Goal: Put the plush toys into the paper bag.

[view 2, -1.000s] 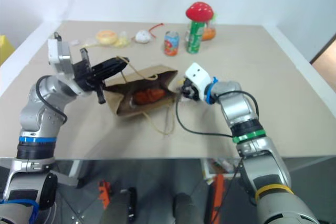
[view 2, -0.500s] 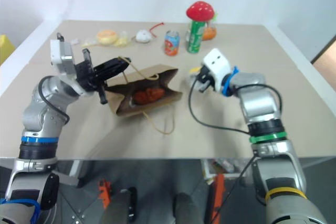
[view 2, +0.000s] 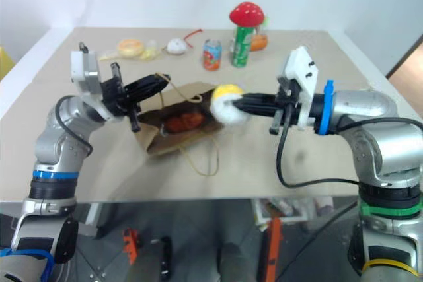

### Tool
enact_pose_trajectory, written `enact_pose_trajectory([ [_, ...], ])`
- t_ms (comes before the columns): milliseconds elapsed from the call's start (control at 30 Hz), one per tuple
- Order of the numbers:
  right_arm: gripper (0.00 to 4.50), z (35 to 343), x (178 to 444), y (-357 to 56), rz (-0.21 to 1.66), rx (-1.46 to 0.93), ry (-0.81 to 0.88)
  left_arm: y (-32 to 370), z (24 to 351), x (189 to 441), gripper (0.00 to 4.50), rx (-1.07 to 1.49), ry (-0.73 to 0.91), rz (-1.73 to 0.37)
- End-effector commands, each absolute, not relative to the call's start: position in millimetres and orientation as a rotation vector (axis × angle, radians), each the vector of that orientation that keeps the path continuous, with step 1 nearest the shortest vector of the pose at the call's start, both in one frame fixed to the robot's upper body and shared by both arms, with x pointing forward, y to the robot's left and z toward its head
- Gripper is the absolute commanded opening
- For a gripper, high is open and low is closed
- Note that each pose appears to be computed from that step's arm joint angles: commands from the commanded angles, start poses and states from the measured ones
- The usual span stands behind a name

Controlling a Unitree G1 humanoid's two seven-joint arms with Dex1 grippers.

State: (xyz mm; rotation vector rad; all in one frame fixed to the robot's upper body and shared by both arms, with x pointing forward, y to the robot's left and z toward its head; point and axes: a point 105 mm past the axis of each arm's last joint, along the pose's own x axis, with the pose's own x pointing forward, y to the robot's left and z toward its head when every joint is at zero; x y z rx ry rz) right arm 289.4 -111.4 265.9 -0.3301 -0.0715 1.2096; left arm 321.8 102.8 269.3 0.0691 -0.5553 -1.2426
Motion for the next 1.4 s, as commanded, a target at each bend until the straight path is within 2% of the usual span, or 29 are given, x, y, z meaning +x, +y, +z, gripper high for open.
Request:
enact_pose_trajectory([
  [33, 0.03, 274.4, 282.3, -93.9, 1.248, -0.341, -0.112, 103.4, 283.7, 318.0, 0.0, 0.102, -0.616, -1.245],
  [167, 0.03, 252.3, 273.5, -67.2, 1.359, -0.341, -0.046, 102.6, 285.1, 317.4, 0.0, 0.102, -0.622, -1.245],
  [300, 0.03, 233.5, 277.1, -62.1, 1.365, -0.377, 0.025, 102.0, 284.5, 316.8, 0.0, 0.1, -0.622, -1.245],
  [500, 0.03, 258.5, 292.1, -98.7, 1.241, -0.312, -0.034, 101.9, 284.2, 316.2, 0.0, 0.096, -0.622, -1.244],
  [800, 0.03, 241.0, 301.3, -81.6, 1.244, -0.332, 0.002, 99.8, 284.3, 316.7, 0.0, 0.095, -0.625, -1.251],
  [933, 0.03, 234.6, 313.5, -75.0, 1.208, -0.354, 0.002, 100.3, 283.9, 316.6, 0.0, 0.095, -0.625, -1.25],
  [1100, 0.03, 231.6, 348.7, -61.3, 1.065, -0.381, -0.02, 100.4, 283.7, 316.1, 0.0, 0.094, -0.626, -1.249],
  [1400, 0.03, 216.5, 333.9, -37.9, 1.171, -0.372, 0.027, 100.5, 284.3, 316.1, 0.0, 0.092, -0.629, -1.249],
])
